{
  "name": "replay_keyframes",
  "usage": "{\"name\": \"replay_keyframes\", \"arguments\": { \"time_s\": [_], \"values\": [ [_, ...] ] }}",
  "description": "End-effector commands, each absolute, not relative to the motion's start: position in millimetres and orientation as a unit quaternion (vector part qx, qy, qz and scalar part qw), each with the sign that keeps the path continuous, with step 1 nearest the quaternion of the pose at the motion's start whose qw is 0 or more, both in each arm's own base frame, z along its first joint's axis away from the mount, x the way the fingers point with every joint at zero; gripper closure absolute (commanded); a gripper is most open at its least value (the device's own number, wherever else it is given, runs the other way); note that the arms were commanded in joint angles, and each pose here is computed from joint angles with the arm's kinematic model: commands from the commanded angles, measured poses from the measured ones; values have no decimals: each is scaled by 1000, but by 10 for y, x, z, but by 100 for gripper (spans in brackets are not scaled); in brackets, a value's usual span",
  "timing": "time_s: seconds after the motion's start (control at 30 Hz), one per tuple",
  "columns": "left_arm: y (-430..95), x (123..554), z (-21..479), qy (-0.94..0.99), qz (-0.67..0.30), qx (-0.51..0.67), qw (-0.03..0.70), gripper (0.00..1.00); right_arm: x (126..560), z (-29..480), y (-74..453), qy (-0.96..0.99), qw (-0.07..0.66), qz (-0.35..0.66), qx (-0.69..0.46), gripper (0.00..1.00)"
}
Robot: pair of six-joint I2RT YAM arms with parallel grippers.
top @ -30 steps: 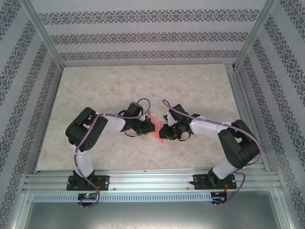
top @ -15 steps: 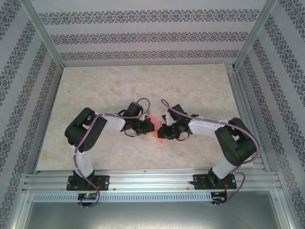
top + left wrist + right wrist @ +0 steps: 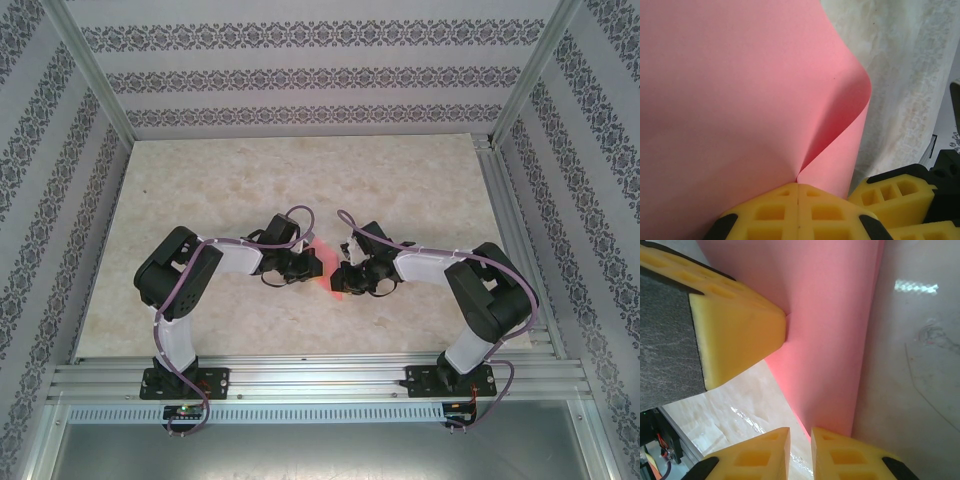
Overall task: Fold a paper plane with a square sheet of paper (pick it up from the middle)
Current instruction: Third fold the triangle at the center of the table.
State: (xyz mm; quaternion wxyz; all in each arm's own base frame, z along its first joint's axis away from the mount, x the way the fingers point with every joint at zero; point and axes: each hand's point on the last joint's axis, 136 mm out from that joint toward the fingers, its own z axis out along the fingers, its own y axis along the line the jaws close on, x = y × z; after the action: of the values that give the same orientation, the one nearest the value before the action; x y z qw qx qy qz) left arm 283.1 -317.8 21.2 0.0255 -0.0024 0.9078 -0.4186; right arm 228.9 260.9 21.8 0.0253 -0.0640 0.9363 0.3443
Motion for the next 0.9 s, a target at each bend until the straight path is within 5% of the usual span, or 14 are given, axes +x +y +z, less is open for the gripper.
{"name": "replay_keyframes", "arguments": {
  "time_s": [0.0,0.87],
  "values": [
    [-3178,2846,291,910,-413,13,40,99,2269,158,2581,935,20,348,-60,80],
    [-3084,2921,308,922,-384,33,45,100,2278,328,2661,919,26,389,-55,77]
  ]
}}
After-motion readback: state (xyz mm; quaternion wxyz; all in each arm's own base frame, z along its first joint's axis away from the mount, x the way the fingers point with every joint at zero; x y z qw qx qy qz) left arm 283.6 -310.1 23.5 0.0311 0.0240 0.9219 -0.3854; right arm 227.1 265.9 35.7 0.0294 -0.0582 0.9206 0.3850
